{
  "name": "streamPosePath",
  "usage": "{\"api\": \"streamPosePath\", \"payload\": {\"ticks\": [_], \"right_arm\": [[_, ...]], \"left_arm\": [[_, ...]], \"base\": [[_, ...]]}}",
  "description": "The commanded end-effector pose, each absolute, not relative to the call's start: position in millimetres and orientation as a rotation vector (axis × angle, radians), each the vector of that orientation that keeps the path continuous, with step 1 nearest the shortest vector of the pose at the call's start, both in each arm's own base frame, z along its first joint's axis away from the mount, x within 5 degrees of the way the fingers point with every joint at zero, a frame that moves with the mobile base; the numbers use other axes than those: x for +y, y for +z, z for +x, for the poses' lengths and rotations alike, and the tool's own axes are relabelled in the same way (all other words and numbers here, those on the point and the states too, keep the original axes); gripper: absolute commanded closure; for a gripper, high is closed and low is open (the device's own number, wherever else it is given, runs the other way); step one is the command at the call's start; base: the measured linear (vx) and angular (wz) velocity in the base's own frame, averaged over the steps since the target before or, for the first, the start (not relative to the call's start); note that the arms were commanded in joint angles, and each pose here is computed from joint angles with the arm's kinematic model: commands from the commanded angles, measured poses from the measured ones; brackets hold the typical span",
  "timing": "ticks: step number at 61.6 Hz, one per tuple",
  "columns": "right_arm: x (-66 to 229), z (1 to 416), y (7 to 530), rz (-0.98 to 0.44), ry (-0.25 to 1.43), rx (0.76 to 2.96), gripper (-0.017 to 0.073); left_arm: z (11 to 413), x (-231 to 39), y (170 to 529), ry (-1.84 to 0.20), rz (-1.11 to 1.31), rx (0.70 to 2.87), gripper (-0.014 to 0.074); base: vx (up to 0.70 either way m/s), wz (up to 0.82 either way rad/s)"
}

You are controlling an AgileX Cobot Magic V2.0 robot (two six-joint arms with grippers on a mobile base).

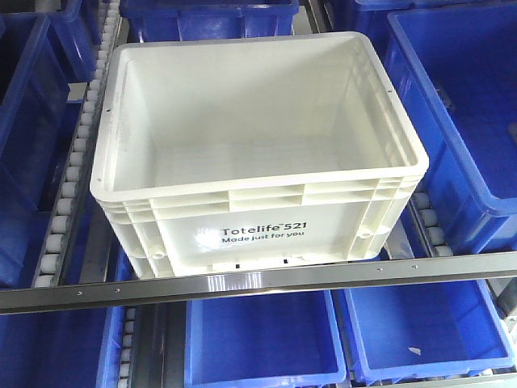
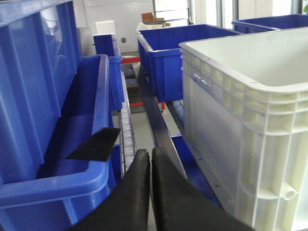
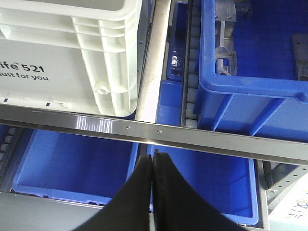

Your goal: Move bin from left to right shelf

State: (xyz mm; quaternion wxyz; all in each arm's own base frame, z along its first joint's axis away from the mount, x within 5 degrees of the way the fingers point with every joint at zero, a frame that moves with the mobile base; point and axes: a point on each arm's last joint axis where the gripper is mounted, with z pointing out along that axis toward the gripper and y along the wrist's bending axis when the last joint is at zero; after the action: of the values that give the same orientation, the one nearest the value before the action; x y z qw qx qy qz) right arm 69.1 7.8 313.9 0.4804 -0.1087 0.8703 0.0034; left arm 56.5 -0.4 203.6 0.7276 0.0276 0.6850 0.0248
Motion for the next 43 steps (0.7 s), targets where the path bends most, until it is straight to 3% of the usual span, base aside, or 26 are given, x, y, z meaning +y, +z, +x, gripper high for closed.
{"api": "streamPosePath", "payload": {"ticks": [1,43], "right_arm": [[8.0,71.7,325.8,-0.268,0.001,2.045,0.0568],[8.0,71.7,325.8,-0.268,0.001,2.045,0.0568]], "left_arm": [[53.4,0.4,218.8,0.050,0.034,1.397,0.0600],[53.6,0.5,218.4,-0.023,-0.029,1.402,0.0600]], "base": [[0.00,0.00],[0.00,0.00]]}}
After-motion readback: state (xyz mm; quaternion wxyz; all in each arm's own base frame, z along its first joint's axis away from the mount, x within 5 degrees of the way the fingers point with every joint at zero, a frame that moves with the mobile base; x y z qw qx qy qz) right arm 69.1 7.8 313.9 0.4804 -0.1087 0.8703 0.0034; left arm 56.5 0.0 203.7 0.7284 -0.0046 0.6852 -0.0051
